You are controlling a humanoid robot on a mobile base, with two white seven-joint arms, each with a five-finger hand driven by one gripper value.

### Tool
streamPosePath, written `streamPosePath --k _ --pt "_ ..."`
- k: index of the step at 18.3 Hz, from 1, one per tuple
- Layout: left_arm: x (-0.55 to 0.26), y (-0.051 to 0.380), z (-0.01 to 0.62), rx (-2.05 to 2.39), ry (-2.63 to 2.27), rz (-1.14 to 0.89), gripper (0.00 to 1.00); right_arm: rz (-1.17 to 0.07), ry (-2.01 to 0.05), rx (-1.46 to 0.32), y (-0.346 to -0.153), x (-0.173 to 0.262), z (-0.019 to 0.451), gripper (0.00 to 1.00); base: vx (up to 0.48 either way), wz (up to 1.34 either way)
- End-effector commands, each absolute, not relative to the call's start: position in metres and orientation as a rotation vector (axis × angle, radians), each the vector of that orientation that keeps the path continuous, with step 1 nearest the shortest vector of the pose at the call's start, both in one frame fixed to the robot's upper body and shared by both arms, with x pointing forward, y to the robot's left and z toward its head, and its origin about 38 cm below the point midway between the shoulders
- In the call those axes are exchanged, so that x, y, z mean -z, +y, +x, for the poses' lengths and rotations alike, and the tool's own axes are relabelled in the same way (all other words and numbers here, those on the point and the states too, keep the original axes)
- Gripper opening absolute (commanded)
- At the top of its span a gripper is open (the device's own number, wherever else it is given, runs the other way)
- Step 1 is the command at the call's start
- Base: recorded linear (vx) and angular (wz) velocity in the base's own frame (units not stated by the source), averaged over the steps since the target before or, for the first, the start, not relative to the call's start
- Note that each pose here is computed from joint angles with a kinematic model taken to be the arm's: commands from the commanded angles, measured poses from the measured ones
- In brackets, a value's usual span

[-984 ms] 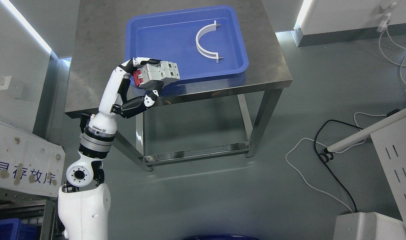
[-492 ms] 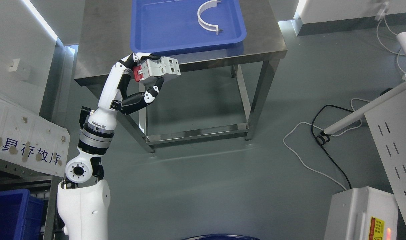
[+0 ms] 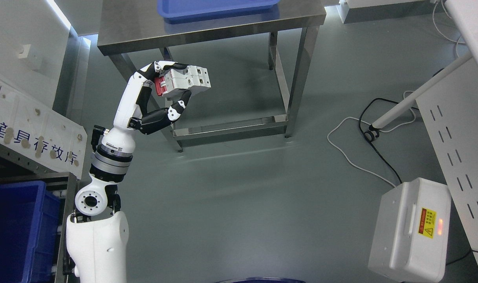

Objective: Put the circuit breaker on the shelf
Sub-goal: 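Hold the breaker in the left hand while turning toward the bin shelf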

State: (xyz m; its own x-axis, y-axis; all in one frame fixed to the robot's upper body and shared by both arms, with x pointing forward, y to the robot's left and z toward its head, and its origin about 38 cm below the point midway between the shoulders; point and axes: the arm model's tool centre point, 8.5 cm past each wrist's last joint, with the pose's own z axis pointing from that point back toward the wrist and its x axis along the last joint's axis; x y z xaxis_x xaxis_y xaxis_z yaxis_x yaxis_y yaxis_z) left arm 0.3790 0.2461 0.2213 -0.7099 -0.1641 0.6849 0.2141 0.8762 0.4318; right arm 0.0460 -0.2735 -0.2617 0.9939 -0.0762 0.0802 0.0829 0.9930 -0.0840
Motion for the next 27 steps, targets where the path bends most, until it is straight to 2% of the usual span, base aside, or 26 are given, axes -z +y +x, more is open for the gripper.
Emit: streamPosePath --k 1,11,15,18,22,27 --pt "-0.223 0.254 0.379 0.658 -2.269 0.003 0.16 -0.106 -0.099 0.077 -0.285 0.261 0.040 1.00 -0.299 0.00" --pt "-0.226 0.261 0.378 0.648 -2.290 0.033 0.16 -0.106 -0.099 0.077 -0.285 0.261 0.040 1.00 -0.314 0.08" --pt "-0.253 0.231 0.390 0.723 -2.361 -0.031 0.14 -0.106 -0.099 0.079 -0.285 0.261 0.040 1.00 -0.316 0.07" --pt "-0.294 0.228 0.407 0.726 -2.409 -0.025 0.13 -0.106 -0.099 0.077 -0.285 0.261 0.040 1.00 -0.313 0.09" --pt "-0.323 0.268 0.411 0.767 -2.412 0.120 0.13 -0.106 -0.099 0.079 -0.285 0.261 0.040 1.00 -0.269 0.24" --pt "-0.339 0.299 0.408 0.785 -2.407 0.230 0.14 -0.106 -0.099 0.077 -0.285 0.261 0.040 1.00 -0.247 0.49"
